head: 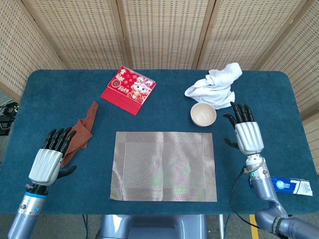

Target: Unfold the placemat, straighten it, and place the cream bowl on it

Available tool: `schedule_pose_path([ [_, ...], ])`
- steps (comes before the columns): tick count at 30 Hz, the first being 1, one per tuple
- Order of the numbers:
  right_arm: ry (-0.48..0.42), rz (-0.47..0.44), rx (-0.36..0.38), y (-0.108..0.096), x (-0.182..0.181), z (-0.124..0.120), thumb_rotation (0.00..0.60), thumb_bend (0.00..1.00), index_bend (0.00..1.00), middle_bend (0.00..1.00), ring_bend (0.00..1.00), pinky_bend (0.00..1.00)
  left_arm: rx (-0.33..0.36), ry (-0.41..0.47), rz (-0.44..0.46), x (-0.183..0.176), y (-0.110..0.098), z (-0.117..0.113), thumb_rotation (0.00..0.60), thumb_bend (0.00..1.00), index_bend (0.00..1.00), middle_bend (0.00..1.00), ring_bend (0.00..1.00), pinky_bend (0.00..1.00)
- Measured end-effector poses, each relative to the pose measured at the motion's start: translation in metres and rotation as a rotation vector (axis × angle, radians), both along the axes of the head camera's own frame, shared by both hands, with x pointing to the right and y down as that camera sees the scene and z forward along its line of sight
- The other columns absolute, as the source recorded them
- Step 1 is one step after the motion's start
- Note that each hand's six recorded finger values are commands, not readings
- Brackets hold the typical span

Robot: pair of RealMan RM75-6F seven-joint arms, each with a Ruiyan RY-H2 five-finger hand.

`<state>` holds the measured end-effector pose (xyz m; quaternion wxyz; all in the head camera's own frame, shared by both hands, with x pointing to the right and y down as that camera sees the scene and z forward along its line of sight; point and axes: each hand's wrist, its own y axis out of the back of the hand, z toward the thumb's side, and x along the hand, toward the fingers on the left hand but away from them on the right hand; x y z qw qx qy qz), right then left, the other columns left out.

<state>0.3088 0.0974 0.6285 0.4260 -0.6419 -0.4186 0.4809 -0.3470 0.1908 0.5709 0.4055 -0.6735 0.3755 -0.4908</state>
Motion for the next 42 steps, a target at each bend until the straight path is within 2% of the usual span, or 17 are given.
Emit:
schedule_pose_path([
  [4,0.039,-0.007,-0.051,-0.013,-0.014,0.026,0.6,0.34,0.33,0.11,0.0,0.0,-0.01,0.003,-0.008,-0.002,-0.002,0.002,0.6,0.1,0.0,0.0,0.0,0.0],
  [10,0.059,-0.014,-0.094,-0.018,-0.028,0.05,0.6,0.37,0.34,0.11,0.0,0.0,-0.014,0.003,-0.02,-0.005,-0.004,0.002,0.6,0.1,0.0,0.0,0.0,0.0],
  [34,0.088,0.0,-0.197,-0.041,-0.046,0.12,0.6,0.38,0.43,0.16,0.0,0.0,-0.029,-0.018,-0.069,-0.017,-0.013,0.01,0.6,0.1,0.0,0.0,0.0,0.0],
  [42,0.09,0.007,-0.223,-0.042,-0.049,0.137,0.6,0.5,0.5,0.2,0.0,0.02,-0.043,-0.026,-0.076,-0.019,-0.016,0.014,0.6,0.1,0.0,0.0,0.0,0.0],
])
